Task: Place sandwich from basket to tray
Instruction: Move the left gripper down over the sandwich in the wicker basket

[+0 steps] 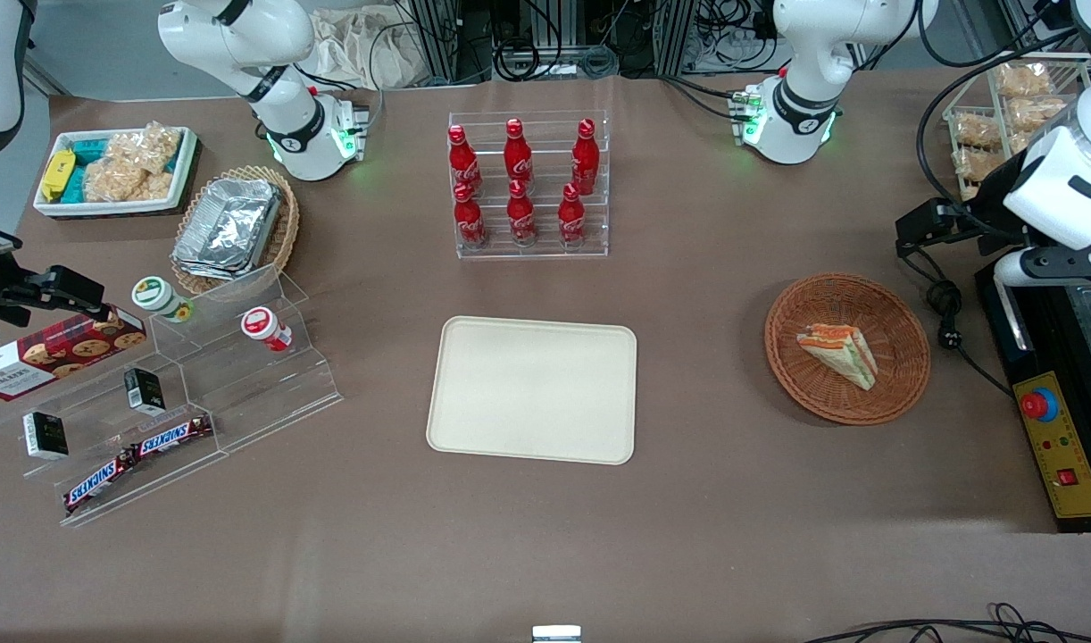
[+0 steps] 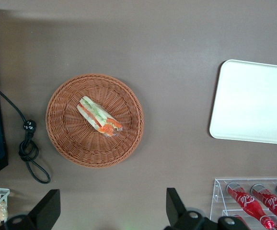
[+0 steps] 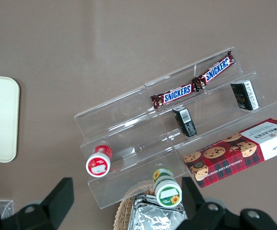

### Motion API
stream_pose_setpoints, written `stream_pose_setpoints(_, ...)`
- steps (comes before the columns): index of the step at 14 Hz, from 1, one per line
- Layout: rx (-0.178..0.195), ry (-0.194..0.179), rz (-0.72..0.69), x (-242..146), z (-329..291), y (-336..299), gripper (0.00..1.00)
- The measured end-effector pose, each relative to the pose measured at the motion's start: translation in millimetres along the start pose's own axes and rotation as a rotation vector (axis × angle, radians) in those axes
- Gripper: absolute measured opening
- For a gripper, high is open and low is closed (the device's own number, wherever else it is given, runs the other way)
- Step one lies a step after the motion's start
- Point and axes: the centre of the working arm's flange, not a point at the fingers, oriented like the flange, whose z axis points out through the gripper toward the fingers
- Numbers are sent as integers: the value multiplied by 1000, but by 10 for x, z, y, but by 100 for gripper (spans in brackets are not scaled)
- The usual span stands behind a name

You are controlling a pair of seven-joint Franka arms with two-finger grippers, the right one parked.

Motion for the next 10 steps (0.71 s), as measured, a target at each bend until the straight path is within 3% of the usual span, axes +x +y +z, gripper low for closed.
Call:
stream_pose_setpoints(5,8,-17,-118,46,92,-32,100)
stream_pose_setpoints(7,19,-47,-310,143,306,-118,100)
stream_pose_setpoints(10,19,-31,-592,381,874,-345,100)
